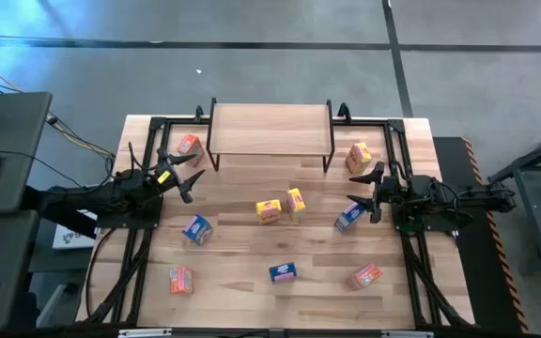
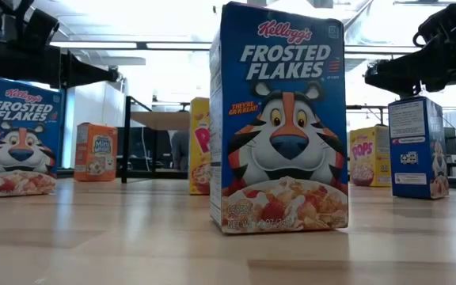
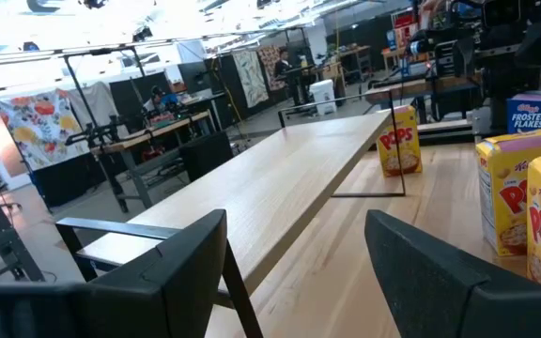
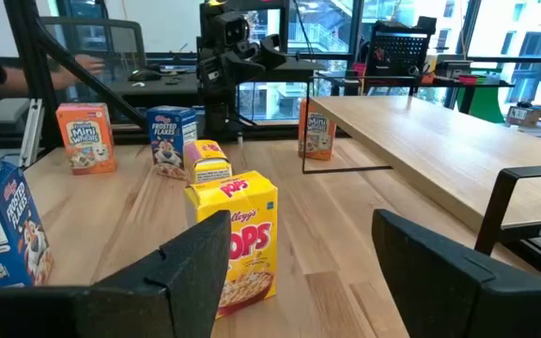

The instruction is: Stack cereal on shelf

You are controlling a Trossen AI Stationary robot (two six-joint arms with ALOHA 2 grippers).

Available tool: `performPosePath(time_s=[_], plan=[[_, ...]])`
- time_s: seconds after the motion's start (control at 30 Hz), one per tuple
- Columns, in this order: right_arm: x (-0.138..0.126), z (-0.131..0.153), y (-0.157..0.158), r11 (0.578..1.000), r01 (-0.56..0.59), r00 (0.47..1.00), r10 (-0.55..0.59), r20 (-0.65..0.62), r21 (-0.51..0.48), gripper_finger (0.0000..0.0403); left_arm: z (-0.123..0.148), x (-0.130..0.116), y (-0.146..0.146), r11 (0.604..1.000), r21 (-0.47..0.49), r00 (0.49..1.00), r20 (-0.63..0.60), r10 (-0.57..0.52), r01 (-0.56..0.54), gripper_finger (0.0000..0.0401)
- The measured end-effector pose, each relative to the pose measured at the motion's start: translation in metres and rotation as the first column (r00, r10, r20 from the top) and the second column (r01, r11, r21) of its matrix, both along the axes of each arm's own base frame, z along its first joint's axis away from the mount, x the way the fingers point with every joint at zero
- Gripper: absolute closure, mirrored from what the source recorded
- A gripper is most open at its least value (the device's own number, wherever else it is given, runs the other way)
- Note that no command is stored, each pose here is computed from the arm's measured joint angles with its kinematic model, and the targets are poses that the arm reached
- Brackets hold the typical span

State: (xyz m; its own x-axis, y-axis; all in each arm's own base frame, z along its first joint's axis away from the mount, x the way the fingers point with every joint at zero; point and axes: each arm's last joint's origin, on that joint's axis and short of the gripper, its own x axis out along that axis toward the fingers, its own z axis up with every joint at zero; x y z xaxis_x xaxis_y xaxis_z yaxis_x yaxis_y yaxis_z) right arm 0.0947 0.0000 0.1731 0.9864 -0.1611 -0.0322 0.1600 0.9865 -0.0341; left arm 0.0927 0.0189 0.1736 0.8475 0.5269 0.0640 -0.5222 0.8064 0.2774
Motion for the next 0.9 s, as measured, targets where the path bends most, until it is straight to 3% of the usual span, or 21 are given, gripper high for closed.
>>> performPosePath(time_s=[0.9], plan=[[0.0000,-0.0003,0.0000,1.000,0.000,1.000,0.000,-0.002,0.000,0.0151,-0.0013,0.0013,-0.0002,1.000,-0.001,1.000,-0.017,-0.003,0.003,0.0155]])
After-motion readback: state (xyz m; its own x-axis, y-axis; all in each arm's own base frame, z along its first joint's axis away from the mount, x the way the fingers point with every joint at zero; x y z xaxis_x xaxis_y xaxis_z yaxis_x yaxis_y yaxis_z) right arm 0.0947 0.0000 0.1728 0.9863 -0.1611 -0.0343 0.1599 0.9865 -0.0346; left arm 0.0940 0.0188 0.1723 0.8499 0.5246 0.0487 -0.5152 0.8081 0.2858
